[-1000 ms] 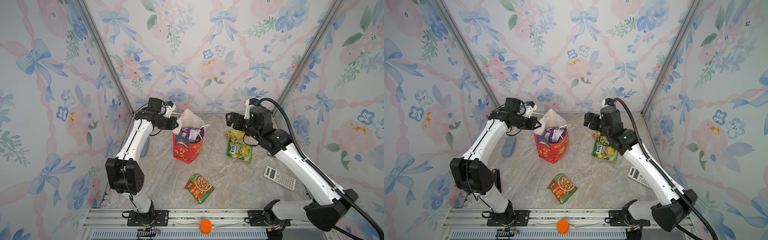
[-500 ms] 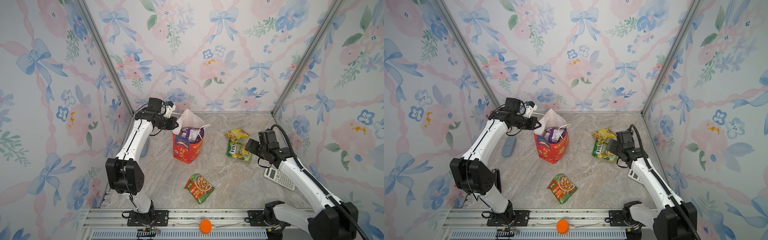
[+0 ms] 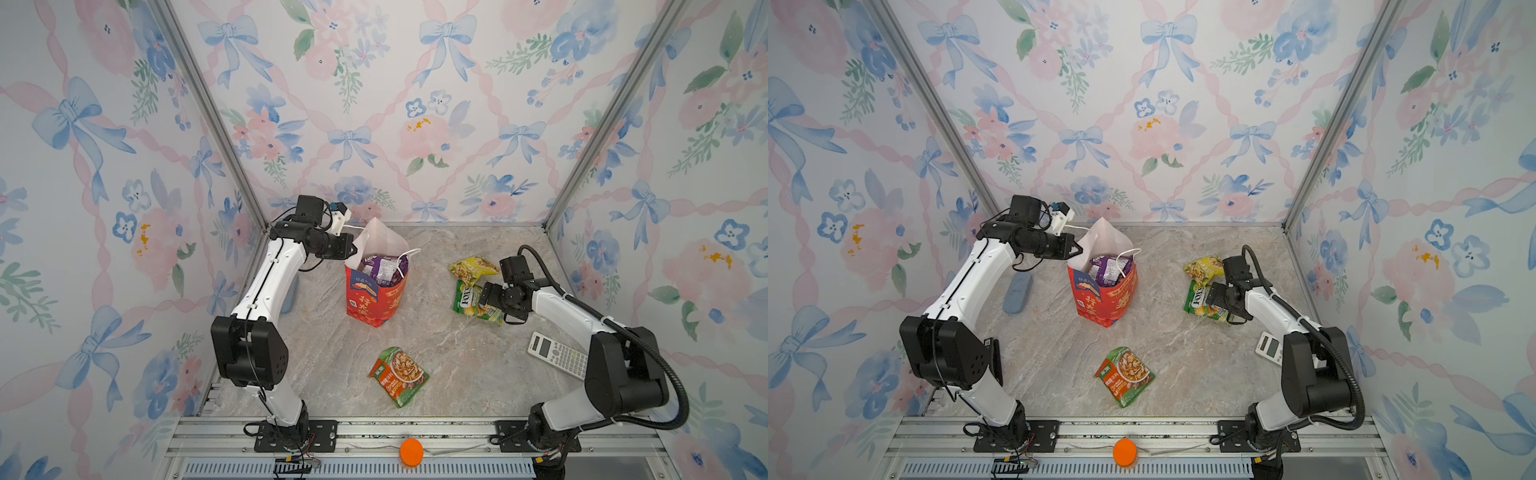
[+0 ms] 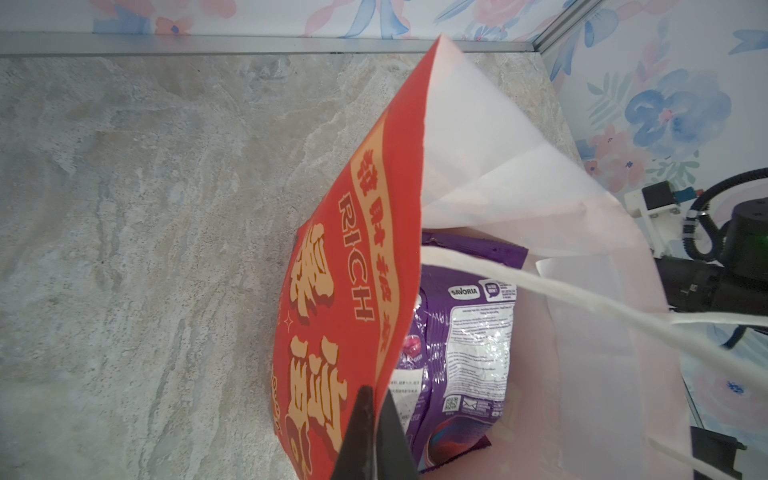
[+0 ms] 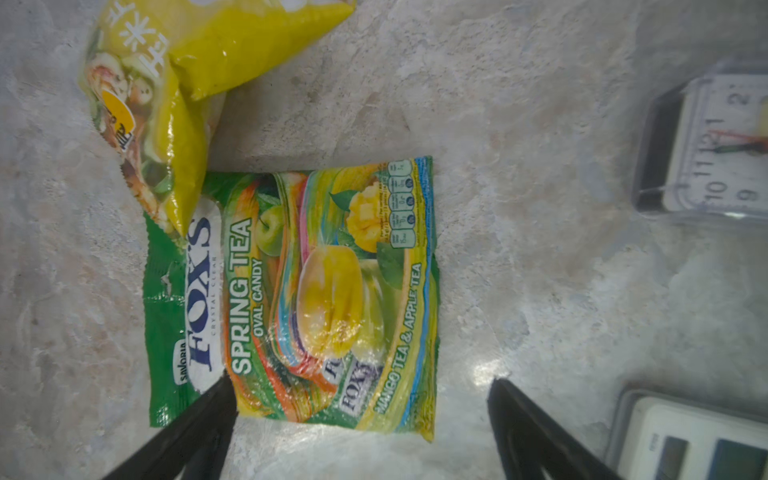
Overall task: Place the snacks into the paper bag
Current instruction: 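Move the right gripper down over the green Fox's Spring Tea packet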
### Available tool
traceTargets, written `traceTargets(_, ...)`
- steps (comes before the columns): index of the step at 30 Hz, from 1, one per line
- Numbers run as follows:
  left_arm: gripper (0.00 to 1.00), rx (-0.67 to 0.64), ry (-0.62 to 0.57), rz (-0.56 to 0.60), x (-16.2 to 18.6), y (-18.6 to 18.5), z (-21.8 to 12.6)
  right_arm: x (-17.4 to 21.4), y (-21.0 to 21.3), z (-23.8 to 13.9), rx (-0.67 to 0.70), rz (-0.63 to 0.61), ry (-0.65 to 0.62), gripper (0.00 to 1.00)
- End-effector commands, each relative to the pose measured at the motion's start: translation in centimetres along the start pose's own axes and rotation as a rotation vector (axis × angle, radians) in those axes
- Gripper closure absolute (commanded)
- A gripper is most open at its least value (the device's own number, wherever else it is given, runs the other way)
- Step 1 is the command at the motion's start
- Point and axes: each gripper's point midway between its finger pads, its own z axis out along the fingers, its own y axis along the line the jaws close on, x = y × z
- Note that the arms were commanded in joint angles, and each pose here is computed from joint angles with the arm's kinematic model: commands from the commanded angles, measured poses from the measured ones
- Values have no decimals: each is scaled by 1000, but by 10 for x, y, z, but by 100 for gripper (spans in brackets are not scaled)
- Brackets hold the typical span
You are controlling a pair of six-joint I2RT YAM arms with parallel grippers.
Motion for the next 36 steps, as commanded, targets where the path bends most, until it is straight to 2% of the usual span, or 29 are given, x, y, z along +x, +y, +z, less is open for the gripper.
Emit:
traceTargets(1,100,-1,48,-19,14,3,5,-12,15,5,-53,-49,14,3)
traceTargets(7,100,-4,49,-19,14,3,5,-1,23,31,-69,-73,109,3)
traceTargets(14,100,-6,51,-20,14,4,7,20,41,34,-107,-103,150,3)
traceTargets(20,100,-7,52,-20,14,5,7,54,77,16,-156,-104,151,3)
traceTargets(22,100,-6,53,-23,14,5,7,67,100,5,-216,-69,138,4)
traceTargets(25,100,-6,51,-22,14,4,6,82,129,-13,-269,-81,117,3)
traceTargets(28,100,-4,51,-21,14,4,6,77,141,-35,-300,-96,73,4)
traceTargets(31,100,2,52,-22,14,3,6,59,134,-54,-278,-129,14,3)
traceTargets(36,100,-2,45,-19,13,2,3,38,113,-51,-262,-120,14,3)
